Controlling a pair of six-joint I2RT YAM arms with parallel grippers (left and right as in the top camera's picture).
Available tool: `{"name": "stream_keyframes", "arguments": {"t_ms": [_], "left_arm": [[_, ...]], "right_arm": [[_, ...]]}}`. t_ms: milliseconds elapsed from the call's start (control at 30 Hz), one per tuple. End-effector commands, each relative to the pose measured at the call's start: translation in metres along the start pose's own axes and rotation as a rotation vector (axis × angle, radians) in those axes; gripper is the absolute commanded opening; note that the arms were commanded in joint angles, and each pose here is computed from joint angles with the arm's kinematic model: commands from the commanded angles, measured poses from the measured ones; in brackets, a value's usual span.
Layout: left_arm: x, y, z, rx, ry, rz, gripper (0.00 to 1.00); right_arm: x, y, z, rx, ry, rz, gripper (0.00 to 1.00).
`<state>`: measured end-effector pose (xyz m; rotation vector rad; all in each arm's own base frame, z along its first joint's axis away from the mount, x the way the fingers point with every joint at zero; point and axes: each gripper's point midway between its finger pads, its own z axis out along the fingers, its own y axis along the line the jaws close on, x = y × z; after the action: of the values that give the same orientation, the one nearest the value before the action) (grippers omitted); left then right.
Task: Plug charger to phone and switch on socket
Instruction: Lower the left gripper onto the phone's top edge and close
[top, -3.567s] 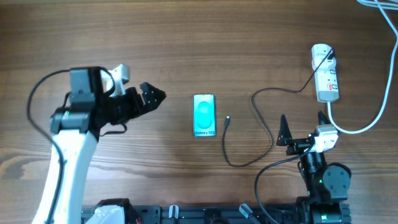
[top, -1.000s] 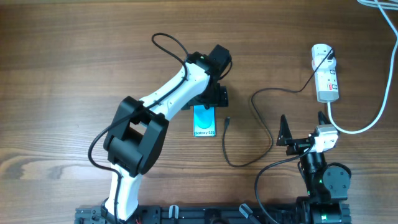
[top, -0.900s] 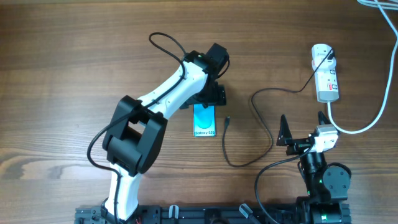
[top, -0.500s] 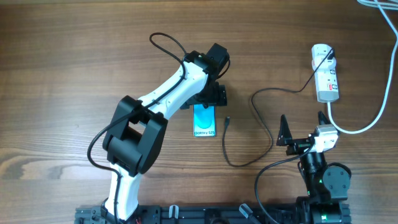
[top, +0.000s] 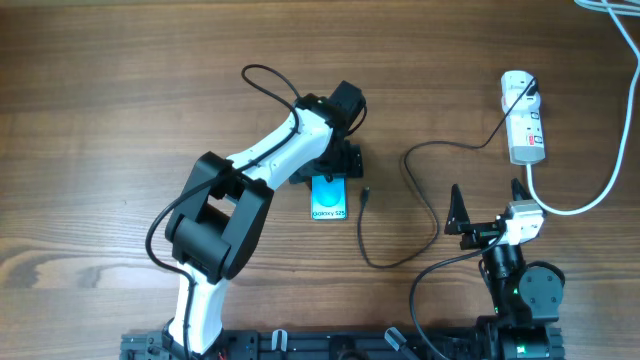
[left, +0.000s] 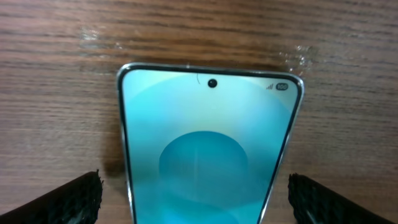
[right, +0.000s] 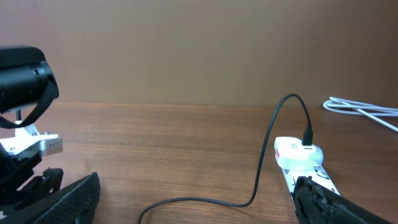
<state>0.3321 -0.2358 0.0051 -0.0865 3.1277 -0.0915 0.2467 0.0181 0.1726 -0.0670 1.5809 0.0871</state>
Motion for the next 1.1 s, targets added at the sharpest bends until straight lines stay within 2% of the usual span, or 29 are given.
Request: {"name": "stream_keyframes", "arguments": {"t_ms": [0,333,600,1067], "left_arm": [[0.009,0.004,0.015,-0.006,0.032,0.008,1.00],[0.022,0.013,0.031,-0.024,0.056,0.013,1.00],[0.029,0.003,0.032,-0.025,0.049,0.042,1.00],[0.027,0.007,0.032,-0.072,0.018,0.025,1.00]], "right_arm": [[-0.002,-0.002,0.000,0.012,-0.008,-0.013,1.00],[-0.002,-0.002,0.000,0.012,-0.008,-0.013,1.00],[-0.002,-0.002,0.000,0.012,-0.008,-0.013,1.00],[-0.002,-0.002,0.000,0.012,-0.008,-0.012,1.00]]}}
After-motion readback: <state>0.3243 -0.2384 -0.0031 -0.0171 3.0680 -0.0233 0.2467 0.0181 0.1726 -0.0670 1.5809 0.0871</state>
